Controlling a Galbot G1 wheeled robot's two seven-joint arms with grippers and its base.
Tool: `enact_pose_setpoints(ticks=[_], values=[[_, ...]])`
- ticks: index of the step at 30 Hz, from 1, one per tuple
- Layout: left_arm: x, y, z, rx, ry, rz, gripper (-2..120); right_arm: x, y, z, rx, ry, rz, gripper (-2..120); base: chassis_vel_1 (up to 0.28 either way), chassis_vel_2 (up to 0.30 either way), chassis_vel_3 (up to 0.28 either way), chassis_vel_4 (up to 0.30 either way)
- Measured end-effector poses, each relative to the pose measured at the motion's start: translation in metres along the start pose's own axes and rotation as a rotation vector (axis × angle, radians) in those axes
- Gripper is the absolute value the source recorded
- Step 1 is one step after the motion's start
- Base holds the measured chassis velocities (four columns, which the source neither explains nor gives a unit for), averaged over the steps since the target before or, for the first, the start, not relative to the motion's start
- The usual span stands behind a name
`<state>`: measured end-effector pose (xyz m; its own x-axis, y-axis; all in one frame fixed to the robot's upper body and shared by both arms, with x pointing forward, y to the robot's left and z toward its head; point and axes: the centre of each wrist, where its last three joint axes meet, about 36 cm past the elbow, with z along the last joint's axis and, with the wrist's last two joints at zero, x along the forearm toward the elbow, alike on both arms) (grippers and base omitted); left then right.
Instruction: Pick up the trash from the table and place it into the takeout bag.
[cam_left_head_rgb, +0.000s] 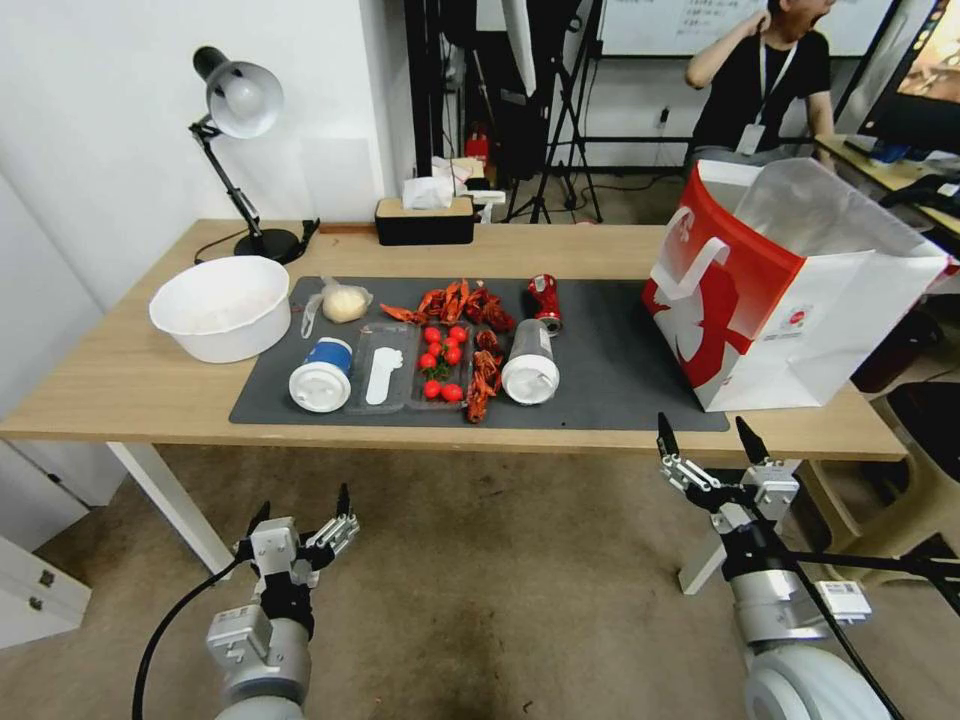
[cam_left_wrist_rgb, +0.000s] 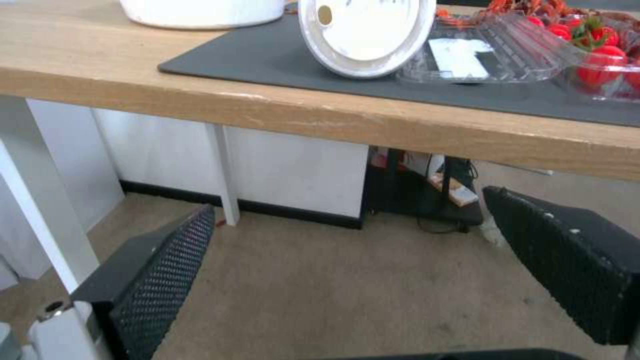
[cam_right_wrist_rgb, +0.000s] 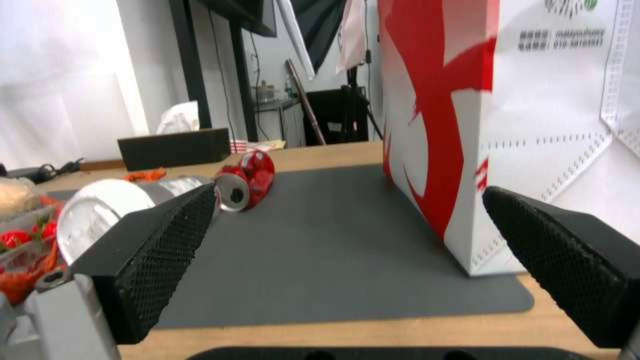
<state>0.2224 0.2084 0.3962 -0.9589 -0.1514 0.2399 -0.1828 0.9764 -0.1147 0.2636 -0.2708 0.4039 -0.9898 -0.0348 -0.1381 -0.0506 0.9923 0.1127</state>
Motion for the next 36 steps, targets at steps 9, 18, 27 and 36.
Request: enact_pose_setpoints(ticks=[9, 18, 27, 36], values=[[-0.001, 0.001, 0.003, -0.001, 0.001, -0.001, 100, 0.006, 0.001, 0.018, 0.006, 0.040, 0.003, 100, 0.000, 0.000, 0.000, 0.000], [-0.001, 0.002, 0.002, -0.003, -0.002, -0.004, 100, 0.014, 0.001, 0.036, 0.040, 0.080, 0.005, 100, 0.000, 0.000, 0.000, 0.000], [-0.001, 0.002, 0.000, -0.014, -0.016, 0.000, 100, -0.007, 0.029, 0.021, -0.119, 0.098, 0.019, 100, 0.000, 0.000, 0.000, 0.000], [-0.001, 0.002, -0.001, -0.022, -0.021, -0.005, 100, -0.058, 0.060, -0.008, -0.205, 0.074, -0.020, 100, 0.000, 0.000, 0.000, 0.000]])
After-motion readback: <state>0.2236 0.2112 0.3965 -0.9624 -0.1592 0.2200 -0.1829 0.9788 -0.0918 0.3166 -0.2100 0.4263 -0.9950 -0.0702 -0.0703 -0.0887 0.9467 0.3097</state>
